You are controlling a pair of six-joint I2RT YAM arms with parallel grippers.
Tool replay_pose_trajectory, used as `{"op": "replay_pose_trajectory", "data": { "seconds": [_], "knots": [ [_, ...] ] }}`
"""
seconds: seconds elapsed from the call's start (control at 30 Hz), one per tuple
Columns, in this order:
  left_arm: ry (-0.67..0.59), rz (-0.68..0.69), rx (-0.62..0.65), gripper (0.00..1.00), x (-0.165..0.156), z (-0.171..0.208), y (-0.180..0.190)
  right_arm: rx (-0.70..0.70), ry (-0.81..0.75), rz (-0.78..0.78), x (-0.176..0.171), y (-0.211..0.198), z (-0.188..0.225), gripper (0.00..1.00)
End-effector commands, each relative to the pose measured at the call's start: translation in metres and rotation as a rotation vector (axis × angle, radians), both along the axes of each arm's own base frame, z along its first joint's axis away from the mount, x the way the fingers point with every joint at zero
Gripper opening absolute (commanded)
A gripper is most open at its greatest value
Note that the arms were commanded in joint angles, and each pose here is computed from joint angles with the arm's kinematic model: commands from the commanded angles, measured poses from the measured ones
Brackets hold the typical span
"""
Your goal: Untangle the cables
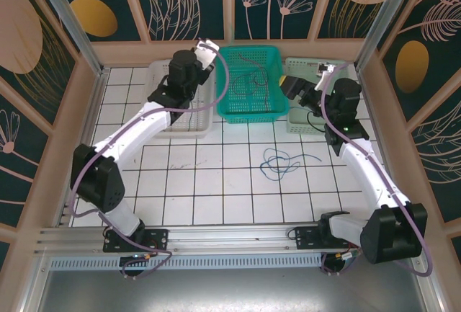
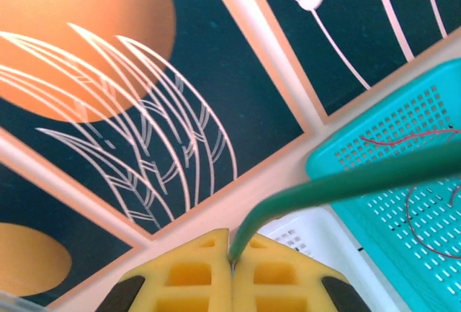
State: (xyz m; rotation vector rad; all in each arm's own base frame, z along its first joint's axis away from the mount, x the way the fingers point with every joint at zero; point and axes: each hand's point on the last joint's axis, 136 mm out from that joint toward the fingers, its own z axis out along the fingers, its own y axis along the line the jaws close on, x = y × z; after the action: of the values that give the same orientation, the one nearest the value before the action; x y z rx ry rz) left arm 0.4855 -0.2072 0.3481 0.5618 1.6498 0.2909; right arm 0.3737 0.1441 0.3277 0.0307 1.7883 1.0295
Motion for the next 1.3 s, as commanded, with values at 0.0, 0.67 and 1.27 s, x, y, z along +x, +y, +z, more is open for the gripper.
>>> {"op": "replay_pose_trajectory", "data": {
  "seconds": [0.0,0.67,1.27],
  "knots": [
    [0.132,0.075,-0.007,0.0,-0.006,-0.022,0.023,0.004,-0.035,-0.015,0.0,-0.005,0.005,0.82],
    [0.798,0.149,-0.294,0.0,0.012,-0.182,0.083,0.029,0.047,-0.004,-0.002,-0.016,-0.02,0.82],
    [1.013,0.229,-0.31,0.64,0.021,-0.25,0.085,-0.033,0.301,-0.136,-0.013,-0.062,-0.099,0.8]
  ]
}}
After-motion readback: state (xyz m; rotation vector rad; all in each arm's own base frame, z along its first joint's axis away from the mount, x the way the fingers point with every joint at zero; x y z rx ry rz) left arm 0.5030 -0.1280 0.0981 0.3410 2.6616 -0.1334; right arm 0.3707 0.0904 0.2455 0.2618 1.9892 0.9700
